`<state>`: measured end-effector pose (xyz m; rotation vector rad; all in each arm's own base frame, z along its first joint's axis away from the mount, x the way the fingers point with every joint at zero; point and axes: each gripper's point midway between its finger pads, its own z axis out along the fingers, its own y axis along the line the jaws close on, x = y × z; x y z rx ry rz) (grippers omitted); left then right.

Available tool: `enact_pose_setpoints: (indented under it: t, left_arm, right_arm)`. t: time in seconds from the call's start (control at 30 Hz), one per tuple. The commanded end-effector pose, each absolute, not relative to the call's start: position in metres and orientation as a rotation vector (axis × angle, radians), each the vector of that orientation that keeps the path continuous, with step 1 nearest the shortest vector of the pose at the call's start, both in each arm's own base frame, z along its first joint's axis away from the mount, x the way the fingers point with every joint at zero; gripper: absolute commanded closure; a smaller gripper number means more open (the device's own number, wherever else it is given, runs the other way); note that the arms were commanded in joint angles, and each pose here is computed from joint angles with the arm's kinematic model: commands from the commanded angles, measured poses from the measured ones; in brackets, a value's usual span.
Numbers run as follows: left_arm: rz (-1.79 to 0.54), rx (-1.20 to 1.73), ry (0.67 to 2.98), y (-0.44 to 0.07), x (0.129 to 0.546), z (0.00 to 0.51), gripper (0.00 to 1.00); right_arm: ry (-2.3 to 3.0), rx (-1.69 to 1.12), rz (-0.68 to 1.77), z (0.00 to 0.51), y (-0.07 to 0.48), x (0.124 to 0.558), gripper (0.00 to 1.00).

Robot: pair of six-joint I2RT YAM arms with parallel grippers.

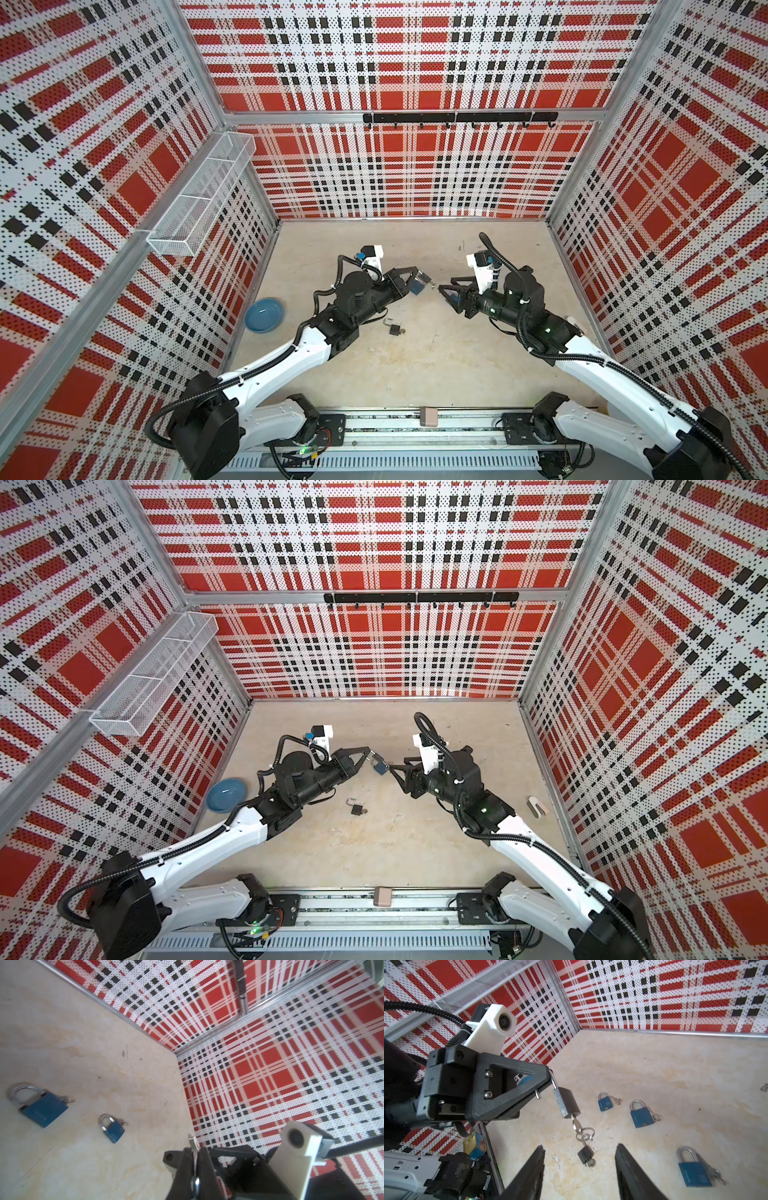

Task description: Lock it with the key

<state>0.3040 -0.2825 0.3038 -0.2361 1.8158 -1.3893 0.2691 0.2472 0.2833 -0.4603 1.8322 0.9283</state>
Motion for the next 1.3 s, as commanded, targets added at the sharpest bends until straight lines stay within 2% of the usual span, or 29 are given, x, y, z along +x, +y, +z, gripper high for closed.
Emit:
enact_pose_setpoints:
  t: [0.0,0.5,0.7,0.87,1.27]
  left_arm:
    - [-1.509,-0.288,1.705,-0.288,0.307,0.341,1.00]
    - [-1.633,-0.335,1.727,-0.293,0.296,0.345,1.00]
    - [-1.644,-0.337,1.721,-0.292,0.293,0.347,1.00]
    - [-1.661,-0.328,1.718,-0.293,0.291,0.351,1.00]
    - [-1.670,-0.330,1.728,-0.295,0.291,0.349,1.00]
  right_arm:
    - [1.664,-0.549,0.994,0.319,0.257,0.262,0.44]
    - [1.630,-0.637,0.929,0.331,0.271,0.280,0.45]
    - [1.643,-0.659,0.939,0.327,0.279,0.286,0.59]
    - [1.639,-0.655,0.933,0.327,0.280,0.288,0.66]
    - [1.631,-0.654,0.931,0.330,0.281,0.291,0.74]
